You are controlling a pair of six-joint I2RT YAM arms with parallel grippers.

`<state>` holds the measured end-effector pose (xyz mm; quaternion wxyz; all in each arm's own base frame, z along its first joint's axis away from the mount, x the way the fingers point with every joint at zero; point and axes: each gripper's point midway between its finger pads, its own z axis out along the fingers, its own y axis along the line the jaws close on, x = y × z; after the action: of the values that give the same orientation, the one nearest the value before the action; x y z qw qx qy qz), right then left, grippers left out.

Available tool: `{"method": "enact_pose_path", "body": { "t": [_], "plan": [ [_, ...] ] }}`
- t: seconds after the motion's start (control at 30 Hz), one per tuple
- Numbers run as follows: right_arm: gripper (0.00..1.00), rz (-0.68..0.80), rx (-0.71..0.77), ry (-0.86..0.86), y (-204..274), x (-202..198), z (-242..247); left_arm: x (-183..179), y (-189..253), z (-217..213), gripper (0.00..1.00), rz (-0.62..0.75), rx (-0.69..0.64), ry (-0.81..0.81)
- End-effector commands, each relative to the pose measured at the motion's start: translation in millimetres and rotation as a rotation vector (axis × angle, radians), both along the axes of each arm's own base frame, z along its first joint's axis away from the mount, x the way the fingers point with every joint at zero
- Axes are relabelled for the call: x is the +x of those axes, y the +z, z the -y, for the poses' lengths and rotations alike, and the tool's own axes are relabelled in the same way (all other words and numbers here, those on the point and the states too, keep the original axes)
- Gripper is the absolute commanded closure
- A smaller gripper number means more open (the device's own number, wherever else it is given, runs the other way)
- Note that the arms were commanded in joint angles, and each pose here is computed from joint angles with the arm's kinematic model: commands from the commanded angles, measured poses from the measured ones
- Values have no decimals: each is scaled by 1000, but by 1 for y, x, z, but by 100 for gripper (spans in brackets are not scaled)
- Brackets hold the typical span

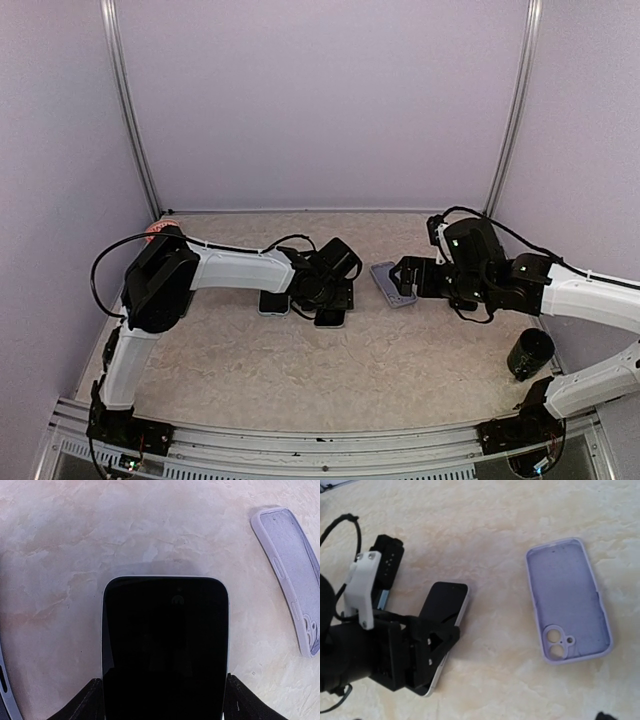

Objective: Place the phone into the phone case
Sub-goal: Place the phone at the center of the board.

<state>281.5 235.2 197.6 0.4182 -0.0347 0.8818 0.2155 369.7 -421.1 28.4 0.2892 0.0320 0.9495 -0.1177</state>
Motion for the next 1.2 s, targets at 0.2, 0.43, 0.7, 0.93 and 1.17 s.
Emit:
{"method": "enact_pose_path", "body": {
  "t": [0.2,0.43,0.7,0.93,1.17],
  "plan": [
    [0,-3,-3,-30,1,7,14,1,-8,3,27,-13,-12,41],
    [0,-21,-2,-44,-4,17,21,-4,-7,4,21,-28,-31,43],
    [1,-20,3,-38,-4,25,18,-24,-12,4,12,-54,-45,42],
    [1,-51,-19,-41,-16,43,24,-37,-5,5,9,-56,-73,40],
    [4,-134,-56,-46,-47,79,39,-39,32,5,3,-2,-146,25]
  ]
}}
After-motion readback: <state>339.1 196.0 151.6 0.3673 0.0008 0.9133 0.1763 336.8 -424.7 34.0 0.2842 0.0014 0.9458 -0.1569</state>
